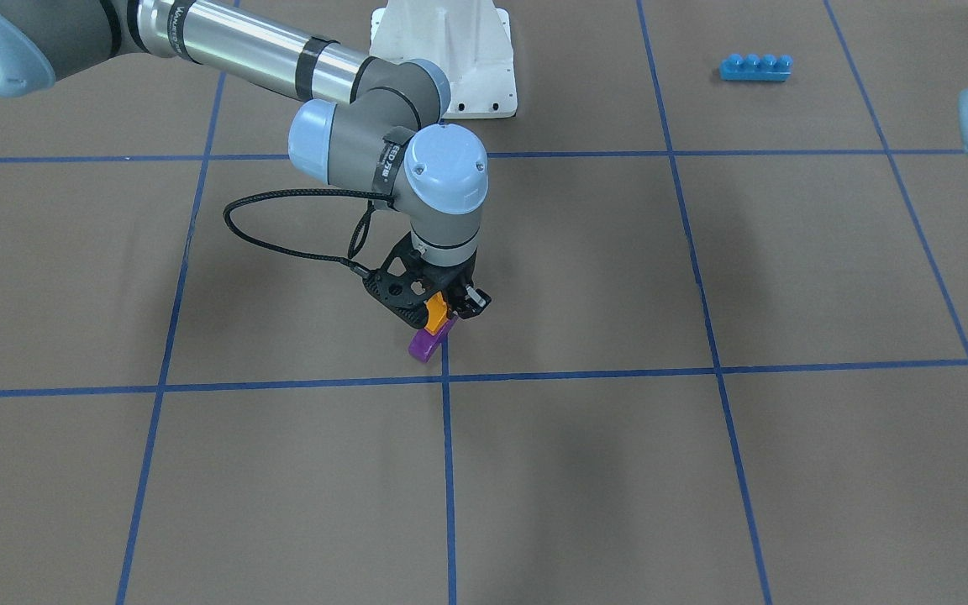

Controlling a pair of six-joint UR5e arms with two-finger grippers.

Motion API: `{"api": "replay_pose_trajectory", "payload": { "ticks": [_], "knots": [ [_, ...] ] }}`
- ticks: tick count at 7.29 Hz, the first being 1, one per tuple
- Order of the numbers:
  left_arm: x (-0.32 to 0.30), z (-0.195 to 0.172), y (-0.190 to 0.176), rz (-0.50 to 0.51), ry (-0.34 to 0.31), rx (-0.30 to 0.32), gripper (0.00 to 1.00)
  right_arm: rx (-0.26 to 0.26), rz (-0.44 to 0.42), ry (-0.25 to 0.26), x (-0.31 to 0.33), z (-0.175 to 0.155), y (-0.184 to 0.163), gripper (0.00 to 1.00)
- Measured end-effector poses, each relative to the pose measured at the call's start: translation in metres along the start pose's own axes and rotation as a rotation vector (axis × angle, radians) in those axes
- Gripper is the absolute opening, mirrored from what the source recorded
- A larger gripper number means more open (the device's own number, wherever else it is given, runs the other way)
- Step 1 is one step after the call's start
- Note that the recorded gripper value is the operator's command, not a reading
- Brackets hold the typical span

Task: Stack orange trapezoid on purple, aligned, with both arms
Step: 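Lower the orange block onto the purple block, aligning it with the right gripper, then open the right gripper and lift it away from the stack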

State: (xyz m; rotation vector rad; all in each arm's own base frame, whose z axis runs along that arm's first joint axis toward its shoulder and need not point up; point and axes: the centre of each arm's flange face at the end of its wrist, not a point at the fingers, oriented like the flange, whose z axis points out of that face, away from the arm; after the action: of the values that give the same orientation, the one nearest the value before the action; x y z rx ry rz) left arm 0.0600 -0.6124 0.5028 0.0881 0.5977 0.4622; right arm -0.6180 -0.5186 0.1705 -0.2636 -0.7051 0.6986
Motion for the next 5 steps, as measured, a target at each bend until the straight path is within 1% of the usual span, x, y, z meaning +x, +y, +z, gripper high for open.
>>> {"api": "replay_pose_trajectory", "payload": {
  "ticks": [1, 2, 3, 5],
  "knots": [
    [0.000, 0.000, 0.000, 0.000, 0.000, 0.001, 1.00, -0.002, -0.004, -0.006, 0.000, -0.001, 0.000, 1.00],
    [0.000, -0.001, -0.001, 0.001, 0.000, 0.002, 1.00, -0.006, -0.008, -0.025, -0.002, -0.011, -0.001, 1.00],
    [0.001, -0.002, -0.001, 0.002, -0.001, 0.003, 1.00, -0.012, -0.005, -0.050, -0.004, -0.027, -0.007, 1.00],
    [0.002, -0.004, -0.003, 0.008, -0.002, 0.007, 1.00, -0.027, 0.011, -0.087, -0.004, -0.072, -0.020, 1.00]
  ]
}}
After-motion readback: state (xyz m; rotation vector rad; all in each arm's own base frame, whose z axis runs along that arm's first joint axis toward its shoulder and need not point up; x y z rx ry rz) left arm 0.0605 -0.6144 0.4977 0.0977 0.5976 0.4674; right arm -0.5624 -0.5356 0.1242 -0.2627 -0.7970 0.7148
